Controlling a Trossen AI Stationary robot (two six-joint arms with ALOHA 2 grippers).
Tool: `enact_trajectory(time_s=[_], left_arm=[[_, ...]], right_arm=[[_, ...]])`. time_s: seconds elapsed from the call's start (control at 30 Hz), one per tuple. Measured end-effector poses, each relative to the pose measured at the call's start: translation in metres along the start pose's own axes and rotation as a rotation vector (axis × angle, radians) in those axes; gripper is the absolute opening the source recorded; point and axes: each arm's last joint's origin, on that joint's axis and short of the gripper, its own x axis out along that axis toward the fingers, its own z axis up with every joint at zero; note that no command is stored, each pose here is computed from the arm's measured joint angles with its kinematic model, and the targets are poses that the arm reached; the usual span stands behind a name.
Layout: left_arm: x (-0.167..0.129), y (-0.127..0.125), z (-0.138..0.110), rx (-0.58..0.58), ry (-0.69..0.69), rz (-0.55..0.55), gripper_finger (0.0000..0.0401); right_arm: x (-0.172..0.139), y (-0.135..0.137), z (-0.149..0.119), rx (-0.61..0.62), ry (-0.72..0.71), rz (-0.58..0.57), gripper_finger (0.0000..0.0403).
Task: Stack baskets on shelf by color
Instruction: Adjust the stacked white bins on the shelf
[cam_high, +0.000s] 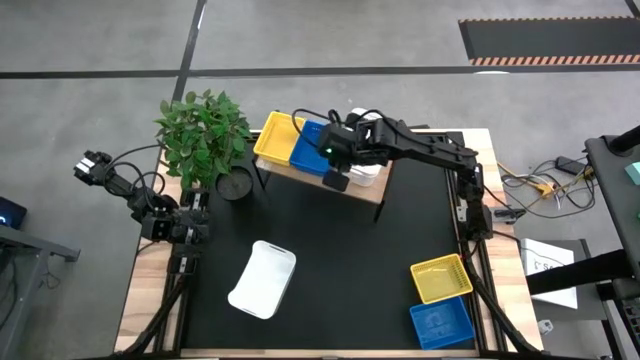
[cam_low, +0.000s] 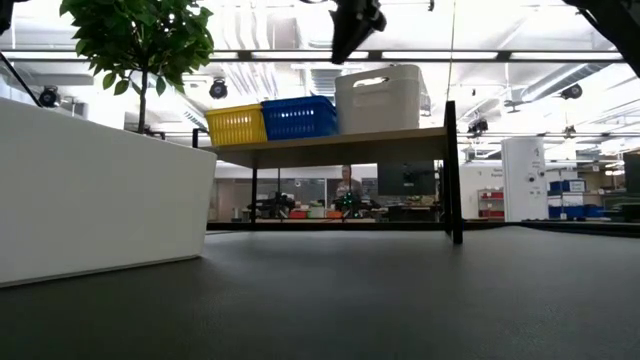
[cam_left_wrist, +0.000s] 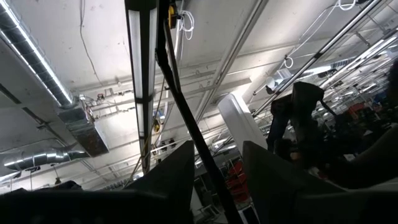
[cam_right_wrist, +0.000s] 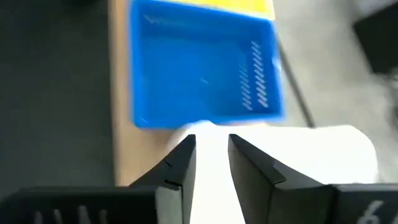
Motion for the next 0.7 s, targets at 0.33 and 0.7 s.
enact_trajectory(time_s=[0.33,0.7], left_arm=[[0.0,0.0,0.0,0.0,0.0,0.0,0.0121],[0.0,0.0,0.0,0.0,0.0,0.0,0.0121]], right_arm=[[0.005,-0.007,-0.017,-0.014,0.179,0.022,0.0012],[0.01,0.001,-0.022,0.047,0.241,0.189,0.0009]])
